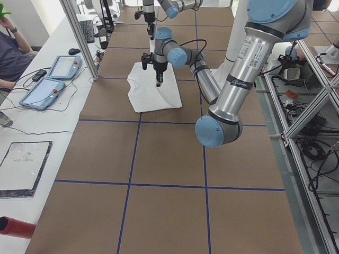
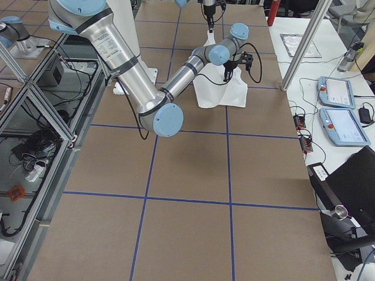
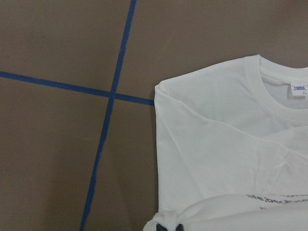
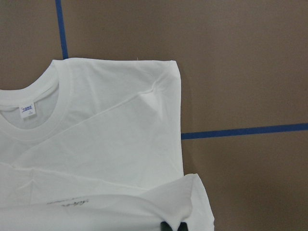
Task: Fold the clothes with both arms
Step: 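Carry the held hem with both grippers past the collar, farther from the robot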
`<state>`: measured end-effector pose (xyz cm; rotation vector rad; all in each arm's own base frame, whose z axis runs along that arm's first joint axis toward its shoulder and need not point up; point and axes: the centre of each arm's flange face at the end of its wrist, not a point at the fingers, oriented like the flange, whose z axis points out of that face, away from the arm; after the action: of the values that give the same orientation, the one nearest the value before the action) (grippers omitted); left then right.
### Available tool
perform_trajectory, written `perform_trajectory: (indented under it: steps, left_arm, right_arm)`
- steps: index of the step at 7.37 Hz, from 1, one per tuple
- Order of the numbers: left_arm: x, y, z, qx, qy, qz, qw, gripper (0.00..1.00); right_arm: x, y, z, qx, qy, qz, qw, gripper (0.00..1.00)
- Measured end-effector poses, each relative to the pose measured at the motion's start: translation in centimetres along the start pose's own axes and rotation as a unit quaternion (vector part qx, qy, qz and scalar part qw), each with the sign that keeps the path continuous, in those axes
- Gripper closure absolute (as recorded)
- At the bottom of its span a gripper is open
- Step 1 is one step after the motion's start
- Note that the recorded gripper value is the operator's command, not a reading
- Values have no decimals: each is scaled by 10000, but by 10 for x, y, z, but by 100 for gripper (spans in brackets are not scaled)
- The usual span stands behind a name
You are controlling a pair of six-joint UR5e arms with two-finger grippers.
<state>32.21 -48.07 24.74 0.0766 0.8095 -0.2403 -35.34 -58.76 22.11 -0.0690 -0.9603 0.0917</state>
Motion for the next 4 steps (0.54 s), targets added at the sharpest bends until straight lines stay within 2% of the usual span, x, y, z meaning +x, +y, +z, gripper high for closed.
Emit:
perform_trajectory:
  steps: [2, 4]
  left_arm:
    - [0, -43, 39, 131, 34, -99, 9999, 100]
    - [-9, -85, 64, 289, 50, -229, 9993, 100]
  right_arm:
    - [7, -27, 25, 110, -91, -116, 9998, 100]
    - [-3, -48, 36, 194, -31, -107, 9998, 100]
